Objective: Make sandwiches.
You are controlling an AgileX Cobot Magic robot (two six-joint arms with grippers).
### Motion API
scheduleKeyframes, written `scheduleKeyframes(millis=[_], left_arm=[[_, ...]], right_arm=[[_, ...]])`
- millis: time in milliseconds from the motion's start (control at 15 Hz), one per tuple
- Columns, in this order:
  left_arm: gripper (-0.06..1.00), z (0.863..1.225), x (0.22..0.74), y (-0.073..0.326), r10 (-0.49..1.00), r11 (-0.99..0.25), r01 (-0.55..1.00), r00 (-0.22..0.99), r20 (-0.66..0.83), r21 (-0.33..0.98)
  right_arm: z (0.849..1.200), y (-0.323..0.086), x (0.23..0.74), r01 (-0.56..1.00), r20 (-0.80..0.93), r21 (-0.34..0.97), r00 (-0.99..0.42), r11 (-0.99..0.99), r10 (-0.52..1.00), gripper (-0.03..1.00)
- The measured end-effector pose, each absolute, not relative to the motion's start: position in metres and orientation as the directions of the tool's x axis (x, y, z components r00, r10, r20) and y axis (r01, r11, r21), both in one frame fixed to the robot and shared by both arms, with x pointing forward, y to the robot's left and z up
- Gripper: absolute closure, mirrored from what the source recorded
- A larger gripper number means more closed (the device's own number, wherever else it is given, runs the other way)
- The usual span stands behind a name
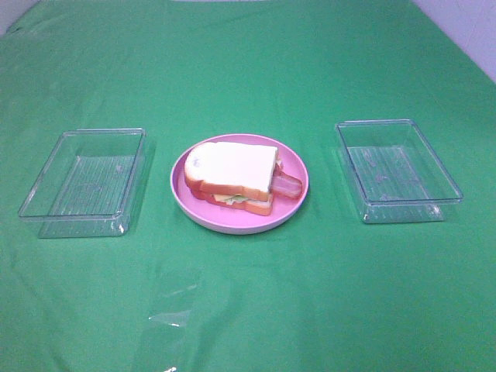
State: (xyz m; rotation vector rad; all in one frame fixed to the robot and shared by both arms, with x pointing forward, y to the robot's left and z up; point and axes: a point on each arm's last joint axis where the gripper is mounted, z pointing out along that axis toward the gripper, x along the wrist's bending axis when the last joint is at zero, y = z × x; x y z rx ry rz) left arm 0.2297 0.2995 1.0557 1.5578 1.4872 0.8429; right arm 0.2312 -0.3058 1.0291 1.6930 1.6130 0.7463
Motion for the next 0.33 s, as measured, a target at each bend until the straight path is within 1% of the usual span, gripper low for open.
scheduleKeyframes(millis=[333], left_arm=[[-0.05, 1.0557, 0.2297, 0.2995, 0.994, 0.016, 0.457, 0.085, -0.062, 0.889]], right_arm=[[1.0291, -0.3057, 0.2312, 0.611, -0.044, 0.792, 0.07, -0.008, 0.997, -0.01]])
